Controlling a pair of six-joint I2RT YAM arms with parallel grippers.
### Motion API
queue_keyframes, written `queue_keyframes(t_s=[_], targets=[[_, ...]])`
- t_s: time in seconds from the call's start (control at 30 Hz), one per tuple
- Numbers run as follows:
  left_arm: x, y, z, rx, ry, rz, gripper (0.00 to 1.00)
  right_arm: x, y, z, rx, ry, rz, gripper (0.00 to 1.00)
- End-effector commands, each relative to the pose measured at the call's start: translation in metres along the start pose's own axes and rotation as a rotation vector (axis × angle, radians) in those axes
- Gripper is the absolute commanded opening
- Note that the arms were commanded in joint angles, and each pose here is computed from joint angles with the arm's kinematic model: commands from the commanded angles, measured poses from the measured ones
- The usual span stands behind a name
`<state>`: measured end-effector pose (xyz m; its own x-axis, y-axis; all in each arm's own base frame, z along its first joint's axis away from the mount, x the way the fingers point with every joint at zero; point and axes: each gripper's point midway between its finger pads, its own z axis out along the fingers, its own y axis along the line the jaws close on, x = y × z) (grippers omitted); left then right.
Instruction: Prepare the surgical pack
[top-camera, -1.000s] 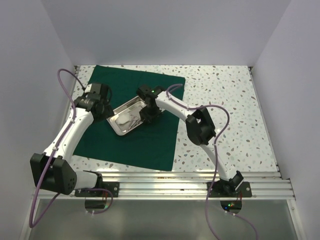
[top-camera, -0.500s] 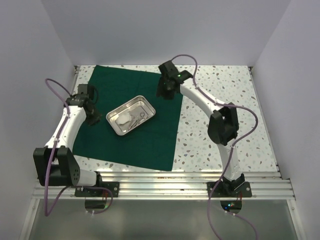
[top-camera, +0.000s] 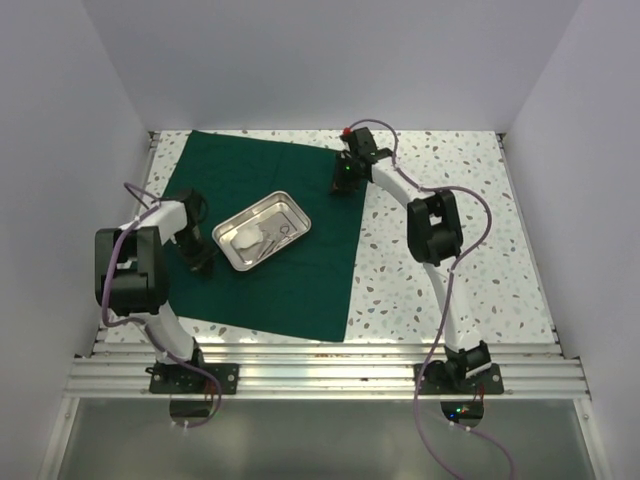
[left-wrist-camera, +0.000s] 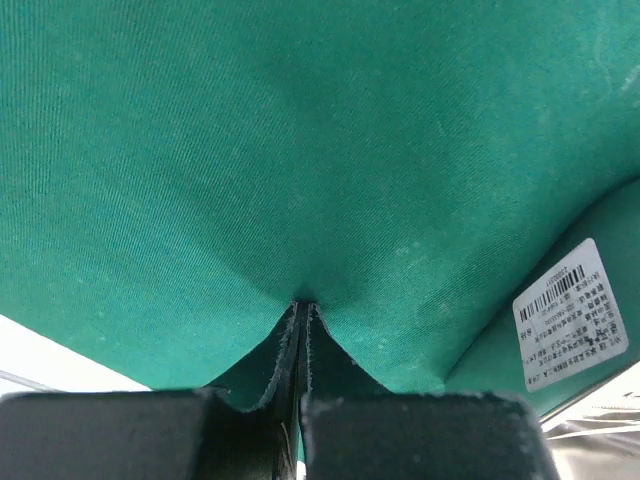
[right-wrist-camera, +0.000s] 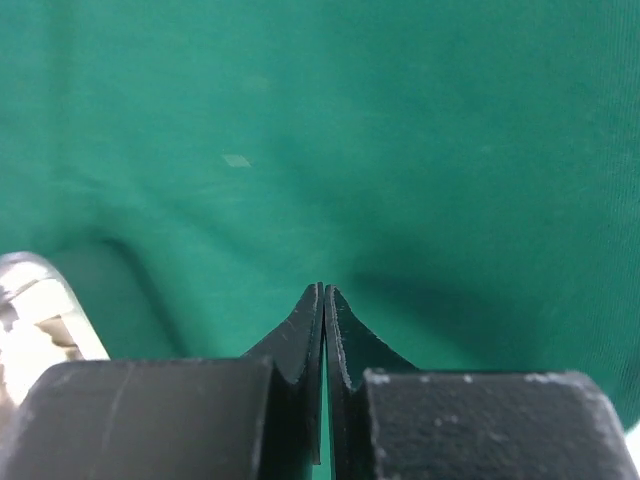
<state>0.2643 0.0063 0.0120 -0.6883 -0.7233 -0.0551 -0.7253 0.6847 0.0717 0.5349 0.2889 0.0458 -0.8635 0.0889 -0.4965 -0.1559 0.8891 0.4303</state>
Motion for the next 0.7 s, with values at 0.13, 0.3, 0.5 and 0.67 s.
queue_keyframes(t_s=[0.13,0.3,0.5,0.67], targets=[[-0.006,-0.016,0.029,-0.008,0.050,-0.058,0.02,0.012,-0.052,0.003,0.047,0.051,0.088,0.00],[-0.005,-0.018,0.043,-0.063,0.098,-0.028,0.03,0.066,-0.106,-0.018,0.270,0.162,0.171,0.00],[-0.018,-0.038,0.038,-0.034,0.060,0.061,0.03,0.117,-0.157,-0.063,0.383,0.242,0.310,0.00],[-0.021,-0.081,0.040,0.019,0.058,0.178,0.03,0.143,-0.160,-0.096,0.405,0.281,0.374,0.00]])
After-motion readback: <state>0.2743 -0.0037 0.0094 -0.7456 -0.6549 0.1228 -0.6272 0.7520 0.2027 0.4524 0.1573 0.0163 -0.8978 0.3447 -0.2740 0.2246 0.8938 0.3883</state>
